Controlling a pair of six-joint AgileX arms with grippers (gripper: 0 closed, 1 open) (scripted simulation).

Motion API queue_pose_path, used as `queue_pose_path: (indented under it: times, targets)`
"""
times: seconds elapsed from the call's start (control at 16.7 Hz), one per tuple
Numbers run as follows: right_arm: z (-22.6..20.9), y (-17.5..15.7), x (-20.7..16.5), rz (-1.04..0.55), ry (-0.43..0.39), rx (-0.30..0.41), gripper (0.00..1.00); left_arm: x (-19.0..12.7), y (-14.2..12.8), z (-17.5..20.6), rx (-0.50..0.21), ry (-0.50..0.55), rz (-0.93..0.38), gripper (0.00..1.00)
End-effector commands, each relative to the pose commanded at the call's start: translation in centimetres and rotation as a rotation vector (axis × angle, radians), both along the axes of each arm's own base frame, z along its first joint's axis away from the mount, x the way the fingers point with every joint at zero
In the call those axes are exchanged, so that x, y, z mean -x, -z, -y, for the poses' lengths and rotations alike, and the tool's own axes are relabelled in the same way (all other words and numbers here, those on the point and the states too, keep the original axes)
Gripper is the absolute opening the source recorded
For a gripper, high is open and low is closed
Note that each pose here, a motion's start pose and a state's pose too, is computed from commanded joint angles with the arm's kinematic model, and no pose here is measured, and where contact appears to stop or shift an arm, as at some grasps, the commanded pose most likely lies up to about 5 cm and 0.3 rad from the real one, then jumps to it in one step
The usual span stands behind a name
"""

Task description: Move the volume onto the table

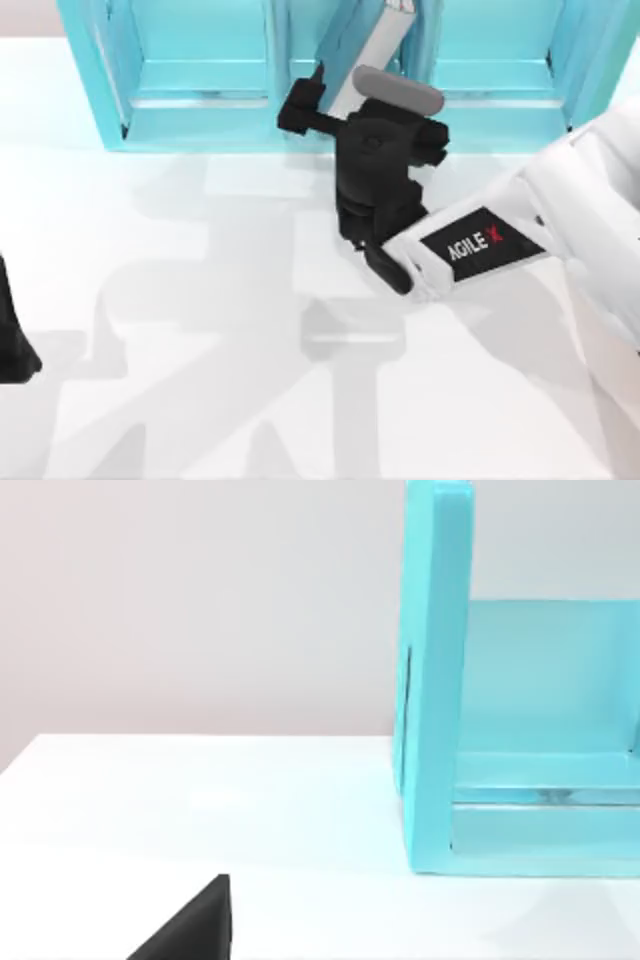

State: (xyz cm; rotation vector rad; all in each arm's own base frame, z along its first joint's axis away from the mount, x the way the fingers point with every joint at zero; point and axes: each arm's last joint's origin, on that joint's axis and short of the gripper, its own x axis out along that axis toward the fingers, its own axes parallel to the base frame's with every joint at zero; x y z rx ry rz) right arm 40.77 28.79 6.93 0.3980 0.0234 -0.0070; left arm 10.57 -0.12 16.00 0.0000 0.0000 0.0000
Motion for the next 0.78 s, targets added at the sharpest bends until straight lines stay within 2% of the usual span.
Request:
queue_pose_path:
  times: [0.3,0.66,0.78]
  targets:
    - [0.3,0.0,-4.2,0.000,0.000,0.000,1.00,0.0,0.0,0.0,0.000,0.000,0.000,1.00]
    - [0.4,0.0,-4.9,0.000,0.000,0.000,1.00,0.0,0.0,0.0,0.000,0.000,0.000,1.00]
    - [0.4,0.0,-4.9,0.000,0.000,0.000,0.85,0.0,0.0,0.0,0.000,0.000,0.000,1.00]
